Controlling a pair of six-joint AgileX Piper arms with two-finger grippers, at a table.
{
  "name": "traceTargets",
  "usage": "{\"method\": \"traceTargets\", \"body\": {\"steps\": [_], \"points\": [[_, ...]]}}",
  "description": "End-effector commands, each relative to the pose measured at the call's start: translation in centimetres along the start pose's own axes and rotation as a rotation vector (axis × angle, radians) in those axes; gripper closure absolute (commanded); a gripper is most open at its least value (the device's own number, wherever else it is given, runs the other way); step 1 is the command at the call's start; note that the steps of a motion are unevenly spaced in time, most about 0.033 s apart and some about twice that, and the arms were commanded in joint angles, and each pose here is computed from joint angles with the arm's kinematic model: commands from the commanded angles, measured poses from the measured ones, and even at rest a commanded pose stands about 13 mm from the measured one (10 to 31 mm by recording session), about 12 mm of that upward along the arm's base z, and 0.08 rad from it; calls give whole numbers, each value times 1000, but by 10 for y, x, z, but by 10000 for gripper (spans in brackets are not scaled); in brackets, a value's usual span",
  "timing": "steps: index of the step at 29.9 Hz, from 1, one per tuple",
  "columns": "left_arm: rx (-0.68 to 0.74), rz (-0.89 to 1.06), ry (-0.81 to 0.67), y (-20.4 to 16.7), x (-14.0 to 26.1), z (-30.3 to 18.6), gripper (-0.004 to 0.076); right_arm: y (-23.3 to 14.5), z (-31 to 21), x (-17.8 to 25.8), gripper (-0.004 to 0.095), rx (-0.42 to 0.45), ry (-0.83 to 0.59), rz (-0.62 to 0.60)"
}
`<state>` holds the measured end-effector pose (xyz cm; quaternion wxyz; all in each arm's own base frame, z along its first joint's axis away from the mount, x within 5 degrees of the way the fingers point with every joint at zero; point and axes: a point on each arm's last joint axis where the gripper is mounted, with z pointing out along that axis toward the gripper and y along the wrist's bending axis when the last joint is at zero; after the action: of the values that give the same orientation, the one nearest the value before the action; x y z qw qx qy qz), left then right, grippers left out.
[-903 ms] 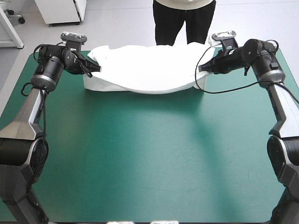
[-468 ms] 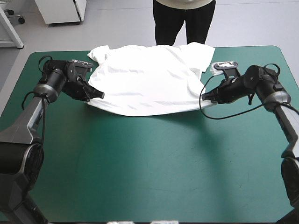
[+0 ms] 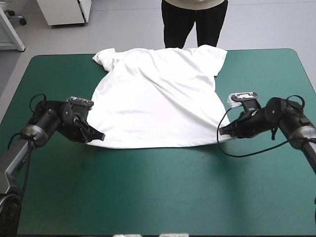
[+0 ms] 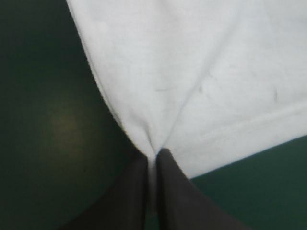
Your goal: Fold the cloth
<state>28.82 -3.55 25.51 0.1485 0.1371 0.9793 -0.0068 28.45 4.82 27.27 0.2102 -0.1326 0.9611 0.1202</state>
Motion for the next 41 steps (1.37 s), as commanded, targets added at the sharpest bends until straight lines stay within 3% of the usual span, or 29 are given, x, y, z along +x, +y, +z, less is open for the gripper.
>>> {"method": "traceTargets", "body": {"steps": [1, 6, 22, 30, 41], "points": [[-27, 11, -39, -1, 15, -10, 733, 2, -20, 9, 925, 35, -58, -14], [-54, 13, -17, -2, 36, -12, 733, 3, -29, 31, 925, 77, -40, -5], [-33, -26, 36, -15, 111, -23, 733, 16, -33, 114, 925, 58, 89, 66], [-5, -41, 42, -20, 129, -29, 733, 22, -30, 150, 925, 32, 174, 89], [44, -42, 116, -26, 141, -21, 733, 20, -23, 155, 925, 47, 133, 100]]}}
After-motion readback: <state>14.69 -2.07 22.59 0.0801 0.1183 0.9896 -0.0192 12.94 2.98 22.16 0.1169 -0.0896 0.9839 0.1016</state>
